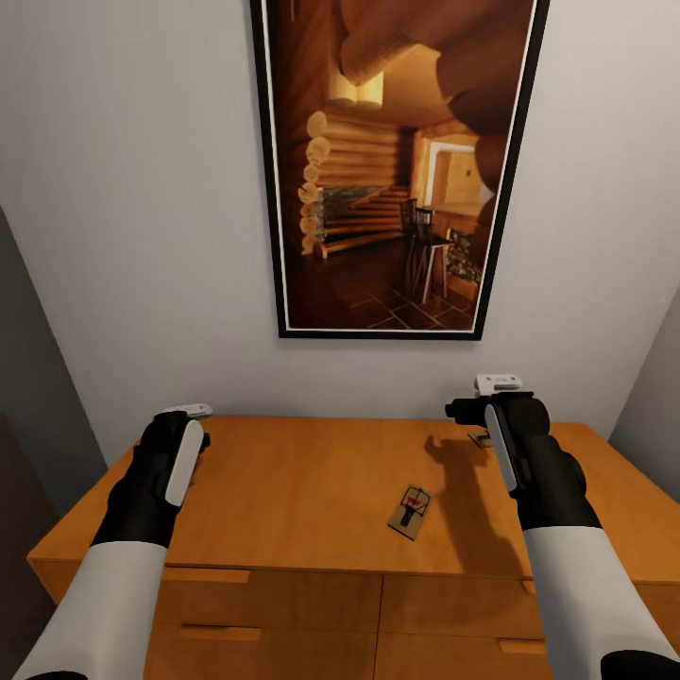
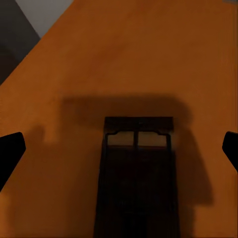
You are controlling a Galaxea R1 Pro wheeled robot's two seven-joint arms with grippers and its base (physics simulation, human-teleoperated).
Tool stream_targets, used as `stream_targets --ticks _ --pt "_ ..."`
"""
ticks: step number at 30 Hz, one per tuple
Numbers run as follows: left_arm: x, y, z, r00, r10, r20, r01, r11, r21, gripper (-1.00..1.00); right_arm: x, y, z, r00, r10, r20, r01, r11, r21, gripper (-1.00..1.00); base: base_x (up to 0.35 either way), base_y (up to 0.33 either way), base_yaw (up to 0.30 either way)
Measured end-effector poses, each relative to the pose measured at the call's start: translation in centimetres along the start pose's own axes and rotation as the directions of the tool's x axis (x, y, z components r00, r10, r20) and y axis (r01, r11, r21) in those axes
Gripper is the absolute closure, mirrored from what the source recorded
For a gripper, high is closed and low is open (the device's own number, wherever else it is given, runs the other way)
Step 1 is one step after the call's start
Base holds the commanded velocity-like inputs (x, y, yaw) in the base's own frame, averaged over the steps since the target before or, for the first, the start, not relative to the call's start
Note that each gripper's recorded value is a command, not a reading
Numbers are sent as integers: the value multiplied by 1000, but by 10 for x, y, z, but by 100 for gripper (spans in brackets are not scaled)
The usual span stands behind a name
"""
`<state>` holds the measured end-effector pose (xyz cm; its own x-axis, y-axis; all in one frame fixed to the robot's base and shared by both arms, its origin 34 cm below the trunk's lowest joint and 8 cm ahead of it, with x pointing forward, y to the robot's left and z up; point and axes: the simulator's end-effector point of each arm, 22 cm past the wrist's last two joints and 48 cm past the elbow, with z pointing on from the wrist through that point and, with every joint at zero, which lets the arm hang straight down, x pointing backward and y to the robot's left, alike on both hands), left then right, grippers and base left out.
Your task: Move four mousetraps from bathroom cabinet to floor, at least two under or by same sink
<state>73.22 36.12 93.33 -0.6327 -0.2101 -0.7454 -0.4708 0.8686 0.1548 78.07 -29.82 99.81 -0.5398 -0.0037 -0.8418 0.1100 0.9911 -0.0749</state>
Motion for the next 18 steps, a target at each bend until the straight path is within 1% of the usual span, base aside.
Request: stream_targets --ticks 9,18 --pt "0 -3 -1 1000 -1 1 1 1000 4 -100 0 0 0 1000 -1 -1 1 1000 0 -100 -138 -24 0" --pt "0 -3 -1 1000 -2 1 2 1000 6 -100 1 0 1 1000 0 -3 0 1000 0 -100 -38 -7 0"
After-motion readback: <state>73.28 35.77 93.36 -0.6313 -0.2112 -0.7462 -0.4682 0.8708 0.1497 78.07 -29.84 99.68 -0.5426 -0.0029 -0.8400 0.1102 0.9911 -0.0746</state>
